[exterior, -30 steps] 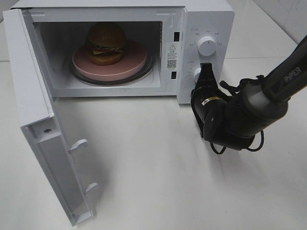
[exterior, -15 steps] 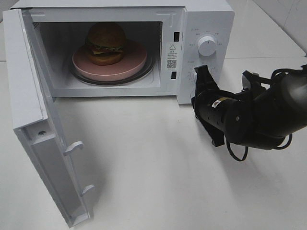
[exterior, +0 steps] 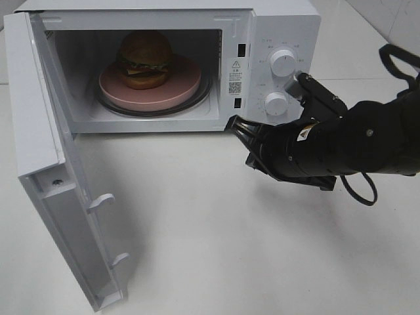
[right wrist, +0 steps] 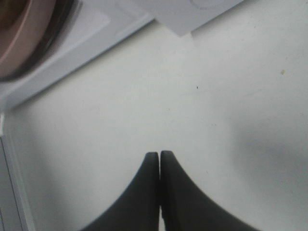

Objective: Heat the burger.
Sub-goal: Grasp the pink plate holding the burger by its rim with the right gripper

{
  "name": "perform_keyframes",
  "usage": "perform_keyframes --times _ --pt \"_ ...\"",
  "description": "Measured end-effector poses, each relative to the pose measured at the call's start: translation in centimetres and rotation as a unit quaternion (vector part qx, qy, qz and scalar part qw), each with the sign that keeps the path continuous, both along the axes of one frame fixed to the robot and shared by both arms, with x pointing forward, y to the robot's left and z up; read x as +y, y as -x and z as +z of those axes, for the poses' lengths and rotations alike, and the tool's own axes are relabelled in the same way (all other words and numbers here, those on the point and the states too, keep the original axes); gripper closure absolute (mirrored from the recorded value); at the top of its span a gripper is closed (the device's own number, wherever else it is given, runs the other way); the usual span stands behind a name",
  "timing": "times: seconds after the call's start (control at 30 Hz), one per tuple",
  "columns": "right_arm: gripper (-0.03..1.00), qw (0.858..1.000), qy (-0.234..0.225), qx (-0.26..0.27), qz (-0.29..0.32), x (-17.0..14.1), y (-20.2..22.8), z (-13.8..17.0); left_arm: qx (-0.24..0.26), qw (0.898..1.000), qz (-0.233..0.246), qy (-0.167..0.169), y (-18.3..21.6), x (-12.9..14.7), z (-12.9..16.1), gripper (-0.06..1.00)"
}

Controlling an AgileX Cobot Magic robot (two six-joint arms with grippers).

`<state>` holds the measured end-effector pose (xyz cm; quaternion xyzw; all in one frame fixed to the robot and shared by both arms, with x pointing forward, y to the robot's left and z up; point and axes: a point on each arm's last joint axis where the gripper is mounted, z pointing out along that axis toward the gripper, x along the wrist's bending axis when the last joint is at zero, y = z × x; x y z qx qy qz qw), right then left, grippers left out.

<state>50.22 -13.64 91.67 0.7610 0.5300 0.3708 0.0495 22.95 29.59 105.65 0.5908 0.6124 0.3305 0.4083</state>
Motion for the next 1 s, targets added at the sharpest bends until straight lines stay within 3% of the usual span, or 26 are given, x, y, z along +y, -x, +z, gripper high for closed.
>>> perform_keyframes --times 0.13,0.2,0.3,0.37,0.4,0.43,0.47,0.57,0.63,0.67,0.7,0.73,0.77,0.8,0.83,0.87,0.9,0.93,0.97,1.0 --pt "0.96 0.997 0.040 0.015 0.068 0.0 0.9 0.7 0.000 1.000 0.000 0.000 0.0 0.0 0.0 -0.03" --pt "0.95 0.984 0.082 0.027 0.154 0.1 1.8 1.6 0.000 1.000 0.000 0.000 0.0 0.0 0.0 -0.03" --pt "0.95 0.979 0.093 0.030 0.178 0.2 2.0 1.9 0.000 1.000 0.000 0.000 0.0 0.0 0.0 -0.03" --pt "0.95 0.953 0.135 0.040 0.270 0.6 2.2 3.0 0.000 1.000 0.000 0.000 0.0 0.0 0.0 -0.03" --pt "0.95 0.953 0.135 0.040 0.270 0.6 2.2 3.0 0.000 1.000 0.000 0.000 0.0 0.0 0.0 -0.03" --pt "0.95 0.944 0.147 0.045 0.293 0.7 2.2 3.2 0.000 1.000 0.000 0.000 0.0 0.0 0.0 -0.03" --pt "0.95 0.925 0.172 0.052 0.336 0.7 2.3 3.7 0.000 1.000 0.000 0.000 0.0 0.0 0.0 -0.03" --pt "0.95 0.913 0.187 0.056 0.358 0.7 2.2 3.9 0.000 1.000 0.000 0.000 0.0 0.0 0.0 -0.03" --pt "0.94 0.861 0.245 0.064 0.441 0.6 2.1 5.0 0.000 1.000 0.000 0.000 0.0 0.0 0.0 -0.03" --pt "0.94 0.861 0.245 0.064 0.441 0.6 2.1 5.0 0.000 1.000 0.000 0.000 0.0 0.0 0.0 -0.03" --pt "0.94 0.841 0.265 0.066 0.467 0.4 2.1 5.3 0.000 1.000 0.000 0.000 0.0 0.0 0.0 -0.03" --pt "0.94 0.801 0.298 0.057 0.516 0.3 1.9 5.9 0.000 1.000 0.000 0.000 0.0 0.0 0.0 -0.03" --pt "0.94 0.801 0.298 0.057 0.516 0.3 1.9 5.9 0.000 1.000 0.000 0.000 0.0 0.0 0.0 -0.03" --pt "0.93 0.783 0.311 0.052 0.535 0.2 1.9 6.1 0.000 1.000 0.000 0.000 0.0 0.0 0.0 -0.03" --pt "0.93 0.736 0.343 0.033 0.583 0.1 1.6 6.6 0.000 1.000 0.000 0.000 0.0 0.0 0.0 -0.03" --pt "0.93 0.736 0.343 0.033 0.583 0.1 1.6 6.6 0.000 1.000 0.000 0.000 0.0 0.0 0.0 -0.03" --pt "0.93 0.715 0.355 0.024 0.601 0.0 1.5 6.7 0.000 1.000 0.000 0.000 0.0 0.0 0.0 -0.03" --pt "0.92 0.667 0.378 -0.007 0.642 0.1 1.2 7.2 0.000 1.000 0.000 0.000 0.0 0.0 0.0 -0.03" --pt "0.92 0.667 0.378 -0.007 0.642 0.1 1.2 7.2 0.000 1.000 0.000 0.000 0.0 0.0 0.0 -0.03" --pt "0.92 0.612 0.401 -0.039 0.681 0.2 0.8 7.6 0.000 1.000 0.000 0.000 0.0 0.0 0.0 -0.03"
